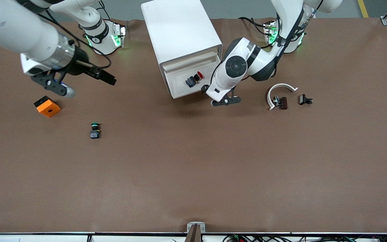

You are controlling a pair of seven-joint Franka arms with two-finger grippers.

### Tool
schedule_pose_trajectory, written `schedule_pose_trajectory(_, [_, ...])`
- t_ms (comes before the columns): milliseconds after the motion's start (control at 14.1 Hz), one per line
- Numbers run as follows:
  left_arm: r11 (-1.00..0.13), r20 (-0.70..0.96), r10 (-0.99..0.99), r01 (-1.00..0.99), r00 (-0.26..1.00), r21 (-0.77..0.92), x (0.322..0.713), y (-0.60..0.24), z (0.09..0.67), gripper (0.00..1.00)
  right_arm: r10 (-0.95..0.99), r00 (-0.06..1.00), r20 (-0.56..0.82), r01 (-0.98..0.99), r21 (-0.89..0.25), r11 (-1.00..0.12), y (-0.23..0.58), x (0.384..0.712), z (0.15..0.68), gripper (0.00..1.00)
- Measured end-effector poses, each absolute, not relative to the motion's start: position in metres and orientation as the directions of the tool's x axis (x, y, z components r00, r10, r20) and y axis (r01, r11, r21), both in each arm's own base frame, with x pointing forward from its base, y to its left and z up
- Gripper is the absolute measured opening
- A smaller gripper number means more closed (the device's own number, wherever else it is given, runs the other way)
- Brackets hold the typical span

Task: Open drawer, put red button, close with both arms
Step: 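Push the drawer closed with the left gripper while the right gripper returns to rest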

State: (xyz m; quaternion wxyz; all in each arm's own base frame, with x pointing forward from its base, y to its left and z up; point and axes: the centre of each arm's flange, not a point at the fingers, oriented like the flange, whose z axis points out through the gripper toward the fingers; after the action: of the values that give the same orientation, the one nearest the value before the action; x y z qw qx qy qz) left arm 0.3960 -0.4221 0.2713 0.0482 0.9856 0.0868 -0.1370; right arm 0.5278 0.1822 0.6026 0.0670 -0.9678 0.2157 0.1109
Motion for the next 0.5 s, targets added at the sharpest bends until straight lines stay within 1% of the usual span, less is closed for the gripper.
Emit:
schedule_pose_trajectory(212, [-0.982, -0.299, 0.15, 0.177, 0.942, 0.064, 0.367, -0.446, 0.272, 1.0, -0.308, 0.933, -0.185, -0.322, -0.053, -0.945, 0.149, 0.529, 0.603, 1.0])
schedule_pose_trajectory(496, [-0.984, -0.322, 0.141, 0.168, 0.936, 0.056, 0.331, -0.471, 0.273, 1.0, -0.188, 0.971, -0.147, -0.202, -0.09, -0.975, 0.075, 0.538, 0.61, 1.0])
